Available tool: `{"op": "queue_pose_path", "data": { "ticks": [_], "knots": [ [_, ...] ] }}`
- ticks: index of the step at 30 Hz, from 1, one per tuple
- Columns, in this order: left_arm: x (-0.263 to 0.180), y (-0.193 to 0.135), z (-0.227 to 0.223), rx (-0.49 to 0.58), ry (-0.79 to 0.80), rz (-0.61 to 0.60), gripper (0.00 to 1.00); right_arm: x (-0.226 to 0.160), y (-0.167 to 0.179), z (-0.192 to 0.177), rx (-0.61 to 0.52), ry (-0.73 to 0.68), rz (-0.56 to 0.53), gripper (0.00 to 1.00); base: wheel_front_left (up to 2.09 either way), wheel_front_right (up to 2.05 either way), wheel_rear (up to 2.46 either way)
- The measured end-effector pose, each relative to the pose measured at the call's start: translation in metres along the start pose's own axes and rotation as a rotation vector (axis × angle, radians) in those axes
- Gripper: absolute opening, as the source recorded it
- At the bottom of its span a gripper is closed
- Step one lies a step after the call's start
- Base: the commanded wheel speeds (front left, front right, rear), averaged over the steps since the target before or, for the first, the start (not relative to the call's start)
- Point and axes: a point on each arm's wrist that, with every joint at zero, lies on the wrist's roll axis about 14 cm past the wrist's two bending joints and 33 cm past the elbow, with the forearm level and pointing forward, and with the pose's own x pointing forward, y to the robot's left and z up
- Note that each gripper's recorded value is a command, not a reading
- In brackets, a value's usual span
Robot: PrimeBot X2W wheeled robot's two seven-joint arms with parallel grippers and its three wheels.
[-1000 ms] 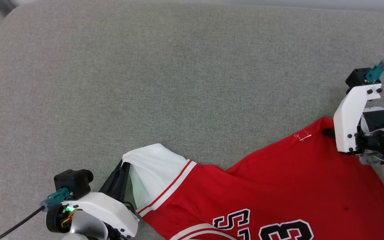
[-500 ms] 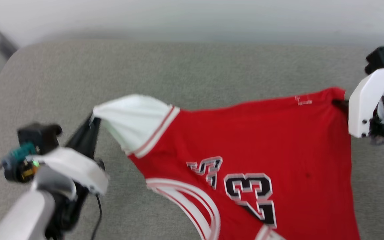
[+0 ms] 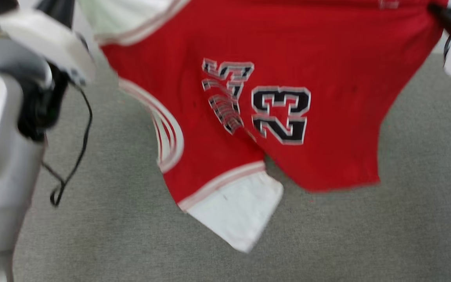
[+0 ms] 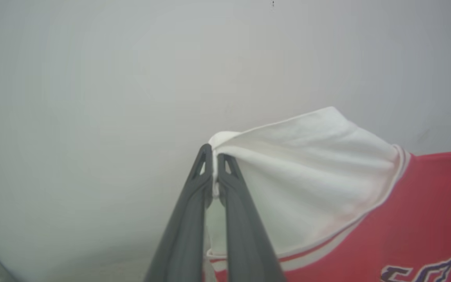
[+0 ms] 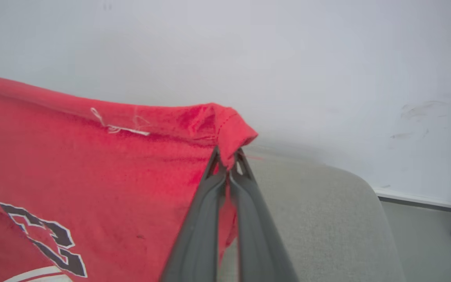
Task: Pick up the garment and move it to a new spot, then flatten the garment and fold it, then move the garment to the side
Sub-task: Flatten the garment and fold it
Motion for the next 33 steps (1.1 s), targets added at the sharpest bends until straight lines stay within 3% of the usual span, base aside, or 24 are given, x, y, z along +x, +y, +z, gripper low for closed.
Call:
{"op": "queue_pose_path", "data": {
  "ticks": [9, 19, 23, 33],
  "knots": [
    [0.083, 0.013, 0.069, 0.072, -0.195, 0.027, 0.00, 0.027, -0.014, 0.086, -0.067, -0.273, -0.052, 0.00, 0.00, 0.00, 0.00],
    [0.154, 0.034, 0.090, 0.092, -0.330, 0.048, 0.00, 0.078, -0.025, 0.135, -0.124, -0.489, -0.080, 0.00, 0.00, 0.00, 0.00],
    [0.178, 0.042, 0.076, 0.074, -0.348, 0.056, 0.00, 0.105, -0.029, 0.139, -0.150, -0.528, -0.083, 0.00, 0.00, 0.00, 0.00],
    [0.219, 0.059, -0.024, 0.013, -0.239, 0.099, 0.00, 0.187, -0.018, 0.093, -0.162, -0.482, -0.025, 0.00, 0.00, 0.00, 0.00]
  ]
}}
